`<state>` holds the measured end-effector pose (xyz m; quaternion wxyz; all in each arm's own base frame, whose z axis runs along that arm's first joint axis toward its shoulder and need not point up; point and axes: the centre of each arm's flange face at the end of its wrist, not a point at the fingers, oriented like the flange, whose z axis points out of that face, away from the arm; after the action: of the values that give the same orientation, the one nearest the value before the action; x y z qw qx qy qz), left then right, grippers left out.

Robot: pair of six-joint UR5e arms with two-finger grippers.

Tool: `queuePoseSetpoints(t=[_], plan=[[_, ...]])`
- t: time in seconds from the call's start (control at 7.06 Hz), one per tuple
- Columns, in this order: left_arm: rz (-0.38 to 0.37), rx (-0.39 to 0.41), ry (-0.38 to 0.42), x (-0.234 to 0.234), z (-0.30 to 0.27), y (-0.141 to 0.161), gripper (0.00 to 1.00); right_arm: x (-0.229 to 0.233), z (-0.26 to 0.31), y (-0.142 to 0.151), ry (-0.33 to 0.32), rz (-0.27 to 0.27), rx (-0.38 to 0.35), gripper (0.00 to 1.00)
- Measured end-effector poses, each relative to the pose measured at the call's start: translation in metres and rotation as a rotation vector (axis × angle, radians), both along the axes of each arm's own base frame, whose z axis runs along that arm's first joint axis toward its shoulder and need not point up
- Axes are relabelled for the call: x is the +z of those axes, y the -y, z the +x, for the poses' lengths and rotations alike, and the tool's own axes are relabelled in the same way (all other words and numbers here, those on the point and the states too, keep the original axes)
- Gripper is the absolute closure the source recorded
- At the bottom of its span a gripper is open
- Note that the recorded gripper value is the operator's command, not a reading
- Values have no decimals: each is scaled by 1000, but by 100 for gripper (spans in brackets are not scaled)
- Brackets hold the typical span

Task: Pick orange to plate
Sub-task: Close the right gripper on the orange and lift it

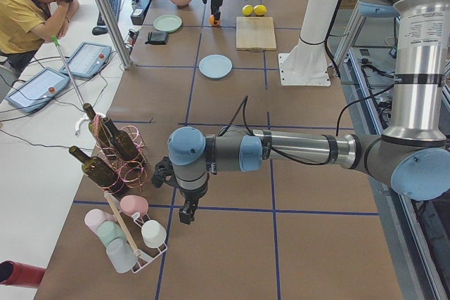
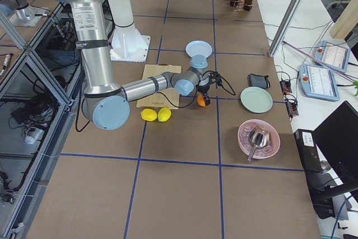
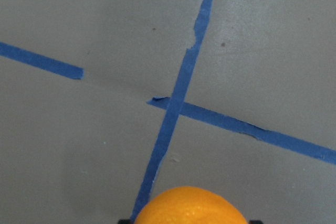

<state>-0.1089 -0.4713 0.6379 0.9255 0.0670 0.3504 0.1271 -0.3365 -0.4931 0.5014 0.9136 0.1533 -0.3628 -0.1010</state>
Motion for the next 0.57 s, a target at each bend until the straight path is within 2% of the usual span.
queuePoseSetpoints(t=[0.28,0.42,0.57], plan=[[2,1,0,-1,0,0,0,-21,-10,2,27,19,-5,54],[3,1,0,-1,0,0,0,-48,-22,10,55,34,0,54],[5,0,0,-2,0,1,0,-85,-42,19,80,25,12,52]])
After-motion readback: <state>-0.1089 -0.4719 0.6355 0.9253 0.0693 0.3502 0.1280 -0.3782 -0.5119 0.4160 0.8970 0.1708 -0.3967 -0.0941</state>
